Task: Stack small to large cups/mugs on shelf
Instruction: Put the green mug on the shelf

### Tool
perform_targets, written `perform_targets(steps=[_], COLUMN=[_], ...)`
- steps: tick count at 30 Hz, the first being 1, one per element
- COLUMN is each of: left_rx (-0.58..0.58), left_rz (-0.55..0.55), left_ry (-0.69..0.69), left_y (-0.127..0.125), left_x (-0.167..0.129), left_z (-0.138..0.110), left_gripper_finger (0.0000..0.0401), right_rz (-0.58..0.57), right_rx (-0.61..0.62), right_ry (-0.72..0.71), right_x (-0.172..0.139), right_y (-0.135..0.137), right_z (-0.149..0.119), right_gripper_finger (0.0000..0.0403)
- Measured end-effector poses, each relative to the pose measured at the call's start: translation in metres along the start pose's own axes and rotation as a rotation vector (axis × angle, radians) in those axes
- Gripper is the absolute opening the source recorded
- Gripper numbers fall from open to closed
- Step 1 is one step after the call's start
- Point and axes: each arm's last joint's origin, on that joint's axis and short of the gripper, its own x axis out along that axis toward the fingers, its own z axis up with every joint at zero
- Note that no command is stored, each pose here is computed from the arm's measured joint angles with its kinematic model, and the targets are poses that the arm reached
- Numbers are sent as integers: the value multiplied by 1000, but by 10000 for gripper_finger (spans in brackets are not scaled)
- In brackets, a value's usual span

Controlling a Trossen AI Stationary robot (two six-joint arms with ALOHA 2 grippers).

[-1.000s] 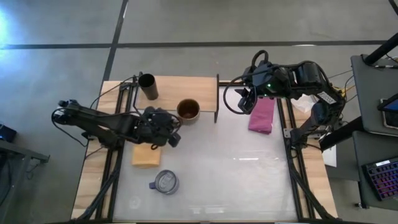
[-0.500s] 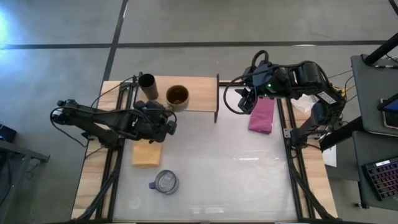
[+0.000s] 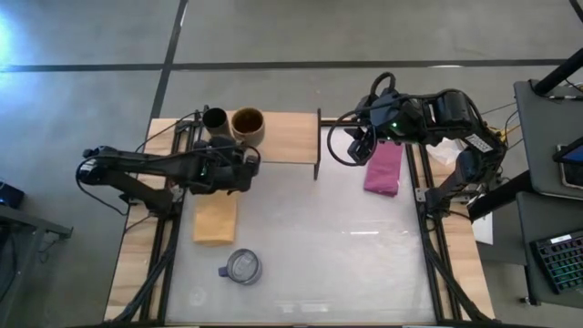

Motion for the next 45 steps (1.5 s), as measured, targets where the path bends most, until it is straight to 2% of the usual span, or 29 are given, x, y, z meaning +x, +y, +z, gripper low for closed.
perform_targets(steps=[4,11,18,36,42,45], left_rx=[-8,60,22,20,75,77], left_rz=[27,59,45,78,62,54], left_ry=[-22,0,-16,-21,17,31], left_y=[-7,-28,-44,-41,-41,-41], left_x=[7,23,31,33,32,32], left_z=[-2,-23,-29,-30,-31,-31], left_gripper_finger=[36,35,35,35,80,89], right_rz=[-3,-21,-25,-28,-32,-32], right_rx=[0,-20,-31,-46,-55,-61], right_ry=[-1,-6,1,12,25,26], right_x=[0,0,0,0,0,1], right_y=[0,-1,-1,-1,-2,-1], right_z=[0,0,-1,-2,-3,-3], right_gripper_finger=[146,146,146,146,146,146])
